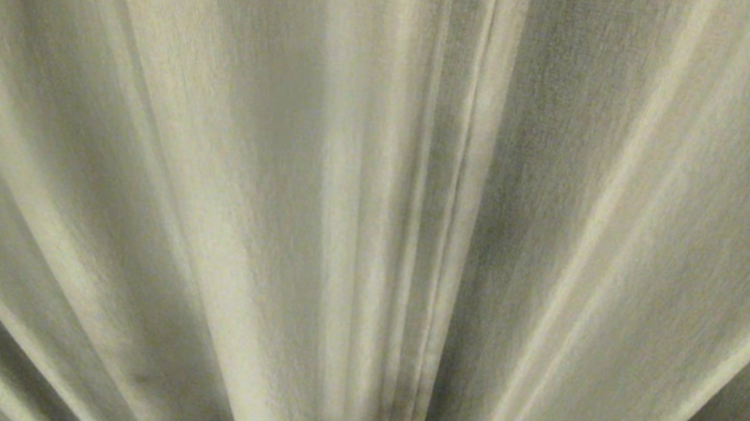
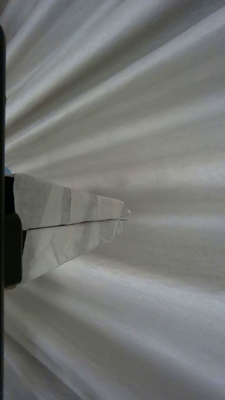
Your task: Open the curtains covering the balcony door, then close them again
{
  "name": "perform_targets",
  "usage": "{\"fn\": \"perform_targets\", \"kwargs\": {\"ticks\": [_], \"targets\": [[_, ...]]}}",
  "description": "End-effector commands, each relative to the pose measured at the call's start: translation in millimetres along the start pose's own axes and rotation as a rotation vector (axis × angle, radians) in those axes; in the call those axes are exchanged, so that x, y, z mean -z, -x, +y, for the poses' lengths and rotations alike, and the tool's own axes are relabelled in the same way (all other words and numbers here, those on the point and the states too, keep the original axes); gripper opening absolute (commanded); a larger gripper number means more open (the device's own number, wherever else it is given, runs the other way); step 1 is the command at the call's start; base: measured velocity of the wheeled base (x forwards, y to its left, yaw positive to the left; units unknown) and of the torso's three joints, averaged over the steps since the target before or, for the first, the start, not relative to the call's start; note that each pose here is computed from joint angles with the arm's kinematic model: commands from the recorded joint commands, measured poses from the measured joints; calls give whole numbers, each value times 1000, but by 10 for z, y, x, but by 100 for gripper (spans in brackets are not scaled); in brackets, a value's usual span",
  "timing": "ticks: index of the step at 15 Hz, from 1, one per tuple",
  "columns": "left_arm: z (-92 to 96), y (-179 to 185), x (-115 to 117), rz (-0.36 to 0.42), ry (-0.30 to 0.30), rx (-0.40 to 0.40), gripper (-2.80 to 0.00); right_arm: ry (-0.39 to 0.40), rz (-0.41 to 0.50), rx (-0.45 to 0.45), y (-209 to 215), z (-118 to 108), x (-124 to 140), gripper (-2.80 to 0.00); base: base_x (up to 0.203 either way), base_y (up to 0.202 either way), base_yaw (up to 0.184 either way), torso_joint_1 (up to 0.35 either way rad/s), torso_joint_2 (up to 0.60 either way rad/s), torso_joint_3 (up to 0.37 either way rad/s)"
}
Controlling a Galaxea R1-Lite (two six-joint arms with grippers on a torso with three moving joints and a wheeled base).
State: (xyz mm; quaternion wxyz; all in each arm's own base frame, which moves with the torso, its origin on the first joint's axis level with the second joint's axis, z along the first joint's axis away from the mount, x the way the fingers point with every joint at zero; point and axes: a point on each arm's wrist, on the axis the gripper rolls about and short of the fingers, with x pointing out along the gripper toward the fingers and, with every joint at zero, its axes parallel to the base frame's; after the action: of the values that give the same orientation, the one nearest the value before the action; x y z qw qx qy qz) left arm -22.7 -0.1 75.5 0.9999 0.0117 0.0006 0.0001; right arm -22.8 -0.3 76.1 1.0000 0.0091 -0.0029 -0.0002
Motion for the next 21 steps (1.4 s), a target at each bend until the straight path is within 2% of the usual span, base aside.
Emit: {"fn": "perform_targets", "kwargs": {"ticks": [1, 21], "targets": [[0, 1, 0, -1, 0, -1, -280, 0, 1, 0, -1, 0, -1, -280, 0, 0, 0, 0, 0, 0], [1, 1, 0, -1, 2, -4, -280, 0, -2, -1, 0, 0, -2, -280, 0, 0, 0, 0, 0, 0]]}}
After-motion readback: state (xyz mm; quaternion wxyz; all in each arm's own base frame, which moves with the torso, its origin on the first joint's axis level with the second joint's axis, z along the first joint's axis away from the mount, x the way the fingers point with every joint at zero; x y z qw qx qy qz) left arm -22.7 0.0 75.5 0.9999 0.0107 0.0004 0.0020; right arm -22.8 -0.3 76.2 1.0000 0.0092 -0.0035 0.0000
